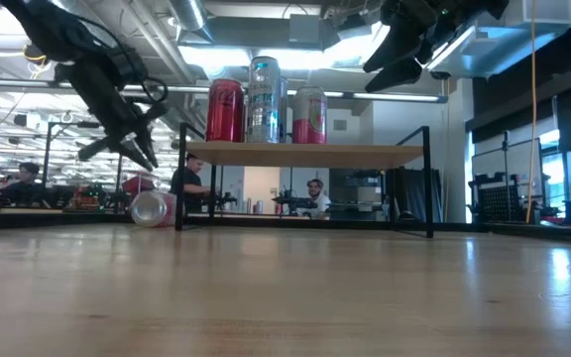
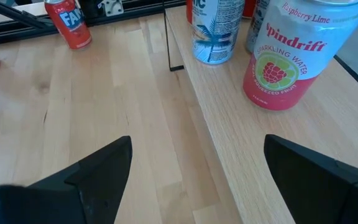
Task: Place canned beverage on shelf
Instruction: Put the pink soda can on the shelf aligned with the other pink soda can
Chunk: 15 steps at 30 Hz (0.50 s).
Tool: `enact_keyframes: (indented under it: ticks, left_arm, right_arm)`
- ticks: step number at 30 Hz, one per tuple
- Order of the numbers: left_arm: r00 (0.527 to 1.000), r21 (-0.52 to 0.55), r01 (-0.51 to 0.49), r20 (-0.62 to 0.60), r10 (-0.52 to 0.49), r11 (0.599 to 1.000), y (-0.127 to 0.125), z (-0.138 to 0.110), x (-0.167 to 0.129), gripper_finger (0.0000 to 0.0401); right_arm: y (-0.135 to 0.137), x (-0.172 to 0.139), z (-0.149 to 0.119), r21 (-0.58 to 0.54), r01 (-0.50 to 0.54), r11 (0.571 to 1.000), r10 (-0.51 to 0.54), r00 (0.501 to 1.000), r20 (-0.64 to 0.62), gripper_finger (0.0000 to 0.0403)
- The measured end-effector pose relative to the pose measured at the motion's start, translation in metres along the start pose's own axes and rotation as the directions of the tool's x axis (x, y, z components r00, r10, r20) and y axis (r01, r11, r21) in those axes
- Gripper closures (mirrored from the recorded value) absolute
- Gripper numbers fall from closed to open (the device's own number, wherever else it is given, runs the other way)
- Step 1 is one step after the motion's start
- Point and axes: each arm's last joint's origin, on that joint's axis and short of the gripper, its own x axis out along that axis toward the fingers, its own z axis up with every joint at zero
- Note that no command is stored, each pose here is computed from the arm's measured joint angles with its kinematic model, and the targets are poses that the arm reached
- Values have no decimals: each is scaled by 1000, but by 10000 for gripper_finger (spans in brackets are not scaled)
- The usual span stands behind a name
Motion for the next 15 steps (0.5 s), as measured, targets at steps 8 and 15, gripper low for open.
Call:
enact_keyframes:
  ticks: [8,15]
  left_arm:
    - [990,-22,-132,-46,131,991,8,-8,-2,267]
    - [989,40,-143,-25,144,989,2,-10,-2,220]
  right_arm:
    - [0,0,0,0,-7,1000,7,1000,0,52]
    - [3,0,0,-1,-83,997,83,997,4,52]
